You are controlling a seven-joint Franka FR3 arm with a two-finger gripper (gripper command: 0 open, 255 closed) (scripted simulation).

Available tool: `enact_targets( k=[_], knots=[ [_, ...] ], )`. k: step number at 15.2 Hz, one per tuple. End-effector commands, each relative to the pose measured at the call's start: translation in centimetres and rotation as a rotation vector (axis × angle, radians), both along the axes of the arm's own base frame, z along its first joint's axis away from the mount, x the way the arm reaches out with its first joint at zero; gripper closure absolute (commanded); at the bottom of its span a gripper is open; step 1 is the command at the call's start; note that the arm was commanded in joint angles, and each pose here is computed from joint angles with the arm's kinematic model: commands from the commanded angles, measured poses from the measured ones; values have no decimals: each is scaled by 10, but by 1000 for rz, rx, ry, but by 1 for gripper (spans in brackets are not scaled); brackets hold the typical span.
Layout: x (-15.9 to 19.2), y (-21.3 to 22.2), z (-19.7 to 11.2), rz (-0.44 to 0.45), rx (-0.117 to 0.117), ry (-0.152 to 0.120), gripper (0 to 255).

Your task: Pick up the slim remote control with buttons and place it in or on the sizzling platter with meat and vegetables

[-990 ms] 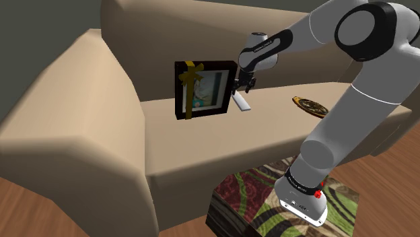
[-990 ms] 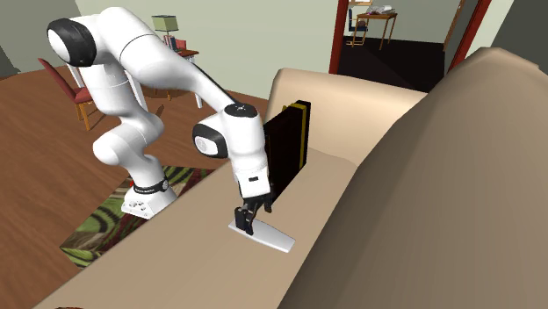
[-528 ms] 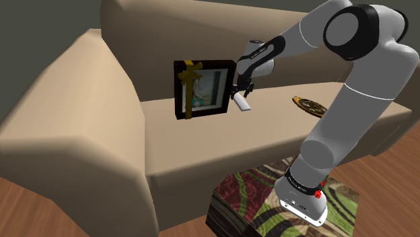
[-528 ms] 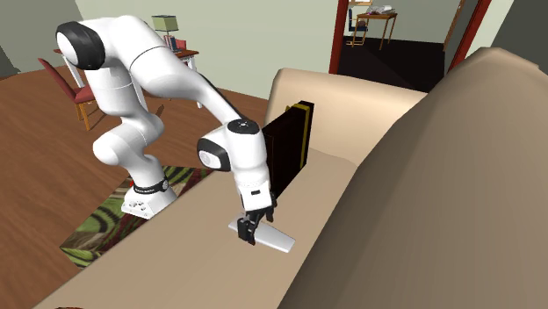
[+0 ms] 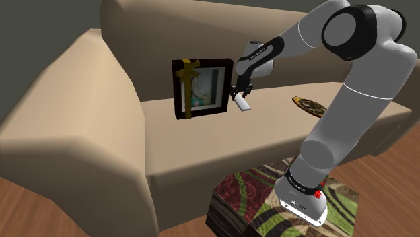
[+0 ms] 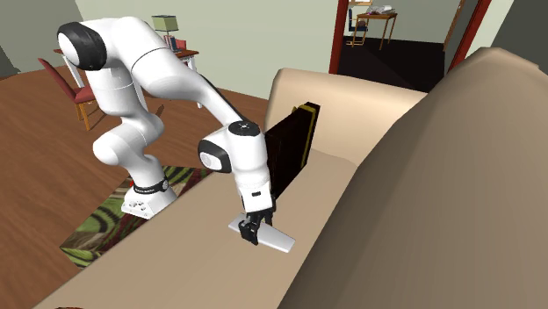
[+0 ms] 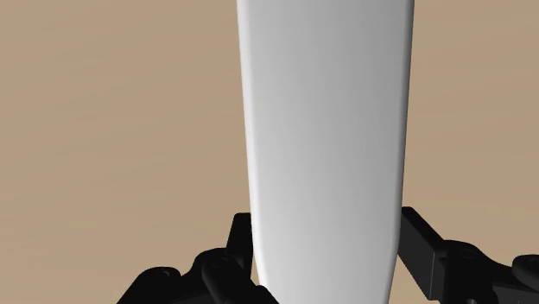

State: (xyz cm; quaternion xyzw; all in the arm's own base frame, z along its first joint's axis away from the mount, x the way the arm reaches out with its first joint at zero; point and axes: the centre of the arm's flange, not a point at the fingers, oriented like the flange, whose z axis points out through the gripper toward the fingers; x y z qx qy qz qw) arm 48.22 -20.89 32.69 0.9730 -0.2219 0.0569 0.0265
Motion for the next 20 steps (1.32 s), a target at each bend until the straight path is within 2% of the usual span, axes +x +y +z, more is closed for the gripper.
enact_targets(
  k=[1,9,20],
  knots=[
    [0,0,0,0,0,0,255],
    [0,0,0,0,0,0,255],
    [0,0,58,0,0,0,255]
  ],
)
